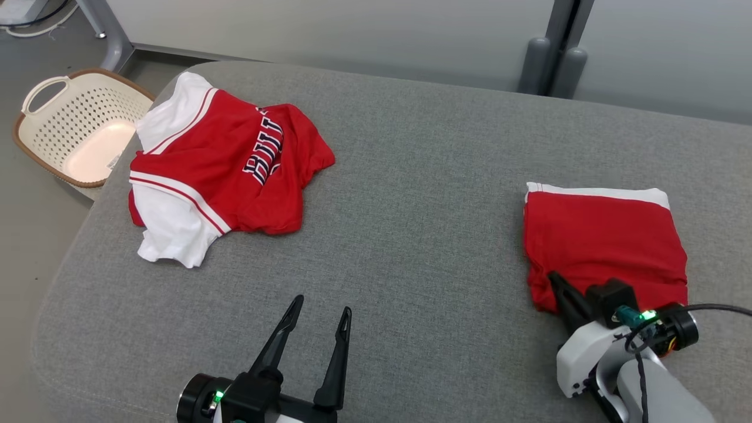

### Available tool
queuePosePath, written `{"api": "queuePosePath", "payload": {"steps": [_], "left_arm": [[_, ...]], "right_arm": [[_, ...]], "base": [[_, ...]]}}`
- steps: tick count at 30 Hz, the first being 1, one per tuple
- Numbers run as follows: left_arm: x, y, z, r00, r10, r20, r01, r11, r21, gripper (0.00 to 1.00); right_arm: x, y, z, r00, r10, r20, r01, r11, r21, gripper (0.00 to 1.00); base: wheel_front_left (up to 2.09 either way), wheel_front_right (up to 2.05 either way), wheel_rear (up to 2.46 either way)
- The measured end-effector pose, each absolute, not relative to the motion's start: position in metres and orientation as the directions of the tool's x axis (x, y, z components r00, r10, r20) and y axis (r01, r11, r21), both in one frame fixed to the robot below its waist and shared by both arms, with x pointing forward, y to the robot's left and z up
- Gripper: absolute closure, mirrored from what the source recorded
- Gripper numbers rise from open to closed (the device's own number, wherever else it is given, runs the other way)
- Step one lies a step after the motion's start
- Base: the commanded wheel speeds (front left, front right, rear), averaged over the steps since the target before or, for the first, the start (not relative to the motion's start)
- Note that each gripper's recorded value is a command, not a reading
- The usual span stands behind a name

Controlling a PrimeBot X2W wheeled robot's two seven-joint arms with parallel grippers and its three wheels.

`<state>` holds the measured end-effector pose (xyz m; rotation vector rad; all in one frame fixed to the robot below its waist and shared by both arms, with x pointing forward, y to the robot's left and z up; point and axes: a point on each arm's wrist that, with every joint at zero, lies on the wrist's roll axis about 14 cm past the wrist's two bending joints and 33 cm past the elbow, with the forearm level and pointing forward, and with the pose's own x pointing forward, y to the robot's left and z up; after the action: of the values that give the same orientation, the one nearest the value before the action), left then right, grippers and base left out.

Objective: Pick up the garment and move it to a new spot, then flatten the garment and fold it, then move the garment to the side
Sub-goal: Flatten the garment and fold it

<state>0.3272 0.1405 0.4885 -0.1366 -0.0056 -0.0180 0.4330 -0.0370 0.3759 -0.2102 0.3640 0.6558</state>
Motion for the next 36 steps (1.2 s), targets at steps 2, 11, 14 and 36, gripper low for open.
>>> {"api": "queuePosePath", "payload": {"steps": [2, 11, 14, 36], "left_arm": [[0.328, 0.142, 0.487, 1.0, -0.011, 0.0, 0.011, 0.991, -0.135, 0.0], [0.334, 0.138, 0.491, 1.0, -0.025, 0.014, 0.027, 0.991, -0.129, 0.0], [0.335, 0.136, 0.494, 0.999, -0.033, 0.026, 0.036, 0.991, -0.127, 0.0], [0.338, 0.126, 0.503, 0.995, -0.081, 0.062, 0.088, 0.988, -0.126, 0.0]], "right_arm": [[0.422, -0.029, 0.366, 0.708, 0.574, -0.411, -0.646, 0.762, -0.048, 1.0], [0.387, 0.001, 0.357, 0.656, 0.64, -0.4, -0.679, 0.732, 0.056, 1.0], [0.377, 0.015, 0.366, 0.643, 0.672, -0.367, -0.698, 0.712, 0.08, 1.0], [0.32, 0.038, 0.388, 0.575, 0.765, -0.289, -0.737, 0.638, 0.223, 1.0]], "base": [[0.0, 0.0, 0.0], [0.0, 0.0, 0.0], [0.0, 0.0, 0.0], [0.0, 0.0, 0.0]]}}
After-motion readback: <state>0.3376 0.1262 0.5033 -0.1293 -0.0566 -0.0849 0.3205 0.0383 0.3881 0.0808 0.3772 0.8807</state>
